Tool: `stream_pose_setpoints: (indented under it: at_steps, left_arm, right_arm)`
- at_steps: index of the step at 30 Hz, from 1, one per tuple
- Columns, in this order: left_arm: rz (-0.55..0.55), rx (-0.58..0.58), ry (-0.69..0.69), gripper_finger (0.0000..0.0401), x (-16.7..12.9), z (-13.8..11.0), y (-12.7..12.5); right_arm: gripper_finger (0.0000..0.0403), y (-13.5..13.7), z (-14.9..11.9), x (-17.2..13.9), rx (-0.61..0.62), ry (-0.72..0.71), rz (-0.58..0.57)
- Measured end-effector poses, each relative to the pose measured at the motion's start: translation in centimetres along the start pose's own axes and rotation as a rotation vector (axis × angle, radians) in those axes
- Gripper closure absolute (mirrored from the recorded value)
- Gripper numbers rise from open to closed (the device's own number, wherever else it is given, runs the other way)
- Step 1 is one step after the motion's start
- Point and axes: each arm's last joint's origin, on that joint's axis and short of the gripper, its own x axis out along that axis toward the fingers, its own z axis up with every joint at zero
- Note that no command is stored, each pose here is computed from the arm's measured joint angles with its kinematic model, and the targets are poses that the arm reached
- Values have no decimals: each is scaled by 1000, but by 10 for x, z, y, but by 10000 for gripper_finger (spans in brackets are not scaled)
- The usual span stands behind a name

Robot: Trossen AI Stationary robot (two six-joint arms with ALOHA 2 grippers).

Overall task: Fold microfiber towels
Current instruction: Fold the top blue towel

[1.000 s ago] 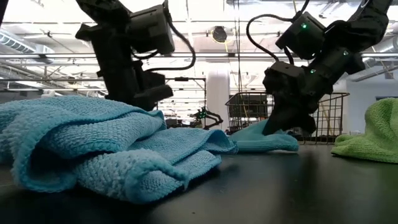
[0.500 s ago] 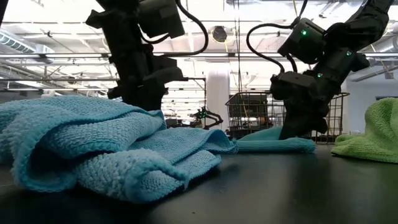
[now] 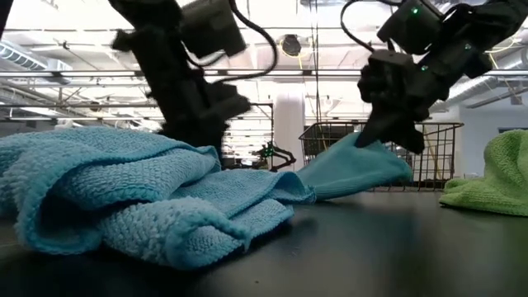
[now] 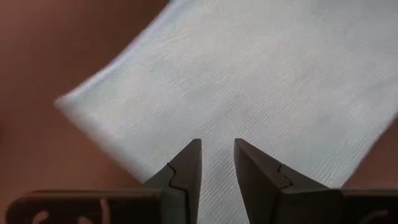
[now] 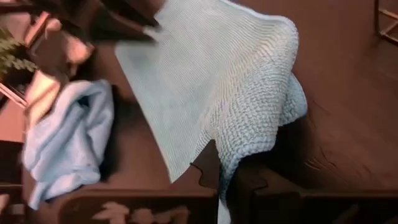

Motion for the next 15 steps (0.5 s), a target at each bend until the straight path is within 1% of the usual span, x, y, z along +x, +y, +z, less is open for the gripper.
stream_pose_setpoints:
  at_steps: [2,4,7,15]
  left_arm:
    - [5,6,13,304,11,-4,-1]
    - [-24,3,-18,304,20,-2,-7]
    - [-14,28,-19,304,28,-5,-9]
    - [-12,93,-47,304,22,7,-13]
  right_arm:
    - [403,1,0,-2,9,-5,5]
    - [403,1,1,-4,9,-6,7]
    - [403,2,2,-5,20,-18,19]
    - [403,5,5,-6,49,-41,45]
